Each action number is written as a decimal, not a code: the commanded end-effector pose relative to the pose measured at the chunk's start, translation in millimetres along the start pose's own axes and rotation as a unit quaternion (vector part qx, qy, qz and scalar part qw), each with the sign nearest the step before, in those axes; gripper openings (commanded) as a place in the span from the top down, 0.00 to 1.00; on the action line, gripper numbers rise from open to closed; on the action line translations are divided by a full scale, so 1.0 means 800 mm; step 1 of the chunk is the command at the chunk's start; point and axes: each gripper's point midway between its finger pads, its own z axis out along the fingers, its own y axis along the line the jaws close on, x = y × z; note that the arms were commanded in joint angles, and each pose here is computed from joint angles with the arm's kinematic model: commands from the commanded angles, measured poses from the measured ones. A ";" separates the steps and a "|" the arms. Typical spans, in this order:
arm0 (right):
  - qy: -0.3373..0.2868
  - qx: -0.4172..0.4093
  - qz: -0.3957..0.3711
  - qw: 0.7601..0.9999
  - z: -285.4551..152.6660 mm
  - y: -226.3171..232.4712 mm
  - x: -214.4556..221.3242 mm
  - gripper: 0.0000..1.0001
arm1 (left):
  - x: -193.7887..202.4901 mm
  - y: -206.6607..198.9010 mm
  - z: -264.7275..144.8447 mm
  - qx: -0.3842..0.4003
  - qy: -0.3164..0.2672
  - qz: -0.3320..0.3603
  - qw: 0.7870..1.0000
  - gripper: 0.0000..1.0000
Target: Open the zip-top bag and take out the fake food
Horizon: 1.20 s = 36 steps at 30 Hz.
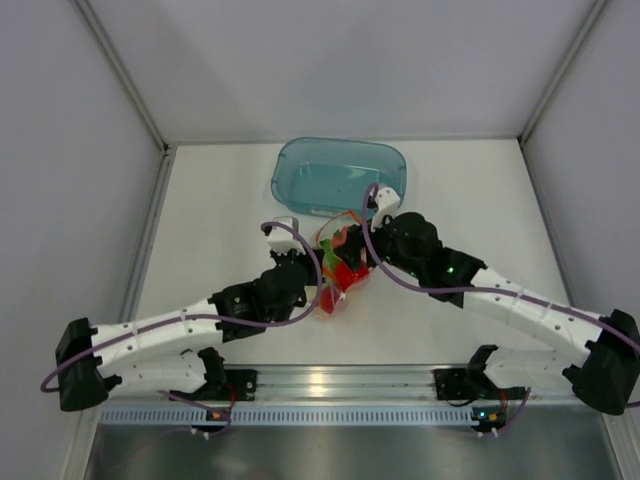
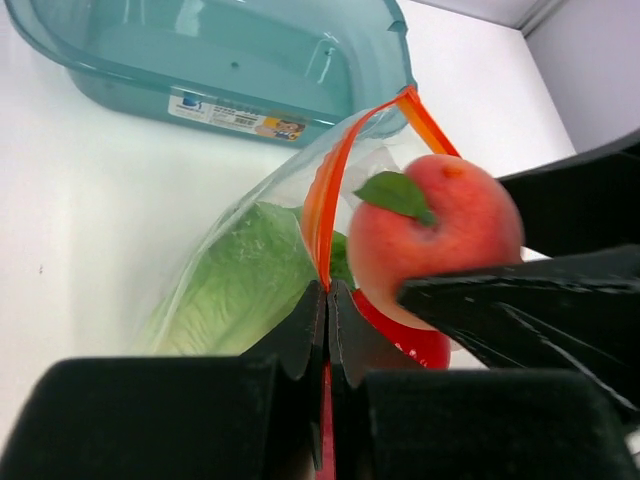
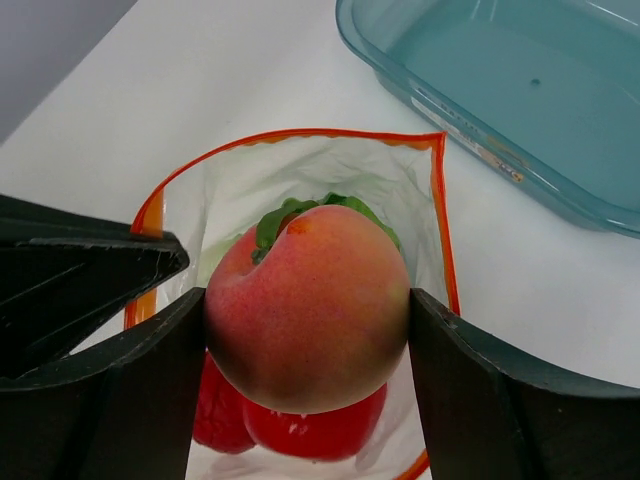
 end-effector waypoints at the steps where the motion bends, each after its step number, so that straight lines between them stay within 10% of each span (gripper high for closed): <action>1: -0.027 -0.031 0.012 0.999 -0.029 0.015 -0.033 0.54 | -0.023 0.002 0.003 -0.022 -0.024 -0.018 0.999 1.00; 12: -0.105 0.085 0.054 0.989 -0.047 -0.100 -0.148 0.55 | -0.018 0.039 0.003 -0.054 -0.017 -0.030 0.998 1.00; 22: -0.032 0.200 0.060 0.977 0.099 -0.270 -0.154 0.51 | -0.034 0.021 -0.005 -0.016 -0.009 -0.024 1.000 1.00; 29: 0.022 0.211 0.046 0.976 0.171 -0.311 -0.115 0.30 | -0.040 0.003 -0.008 0.014 0.001 -0.011 1.000 1.00; 32: 0.023 0.211 0.043 0.976 0.169 -0.310 -0.122 0.01 | -0.041 0.001 -0.008 0.016 0.001 -0.010 1.000 1.00; 36: 0.002 0.205 0.034 0.978 0.136 -0.293 -0.157 0.01 | -0.042 -0.005 -0.005 0.020 0.004 -0.007 1.000 1.00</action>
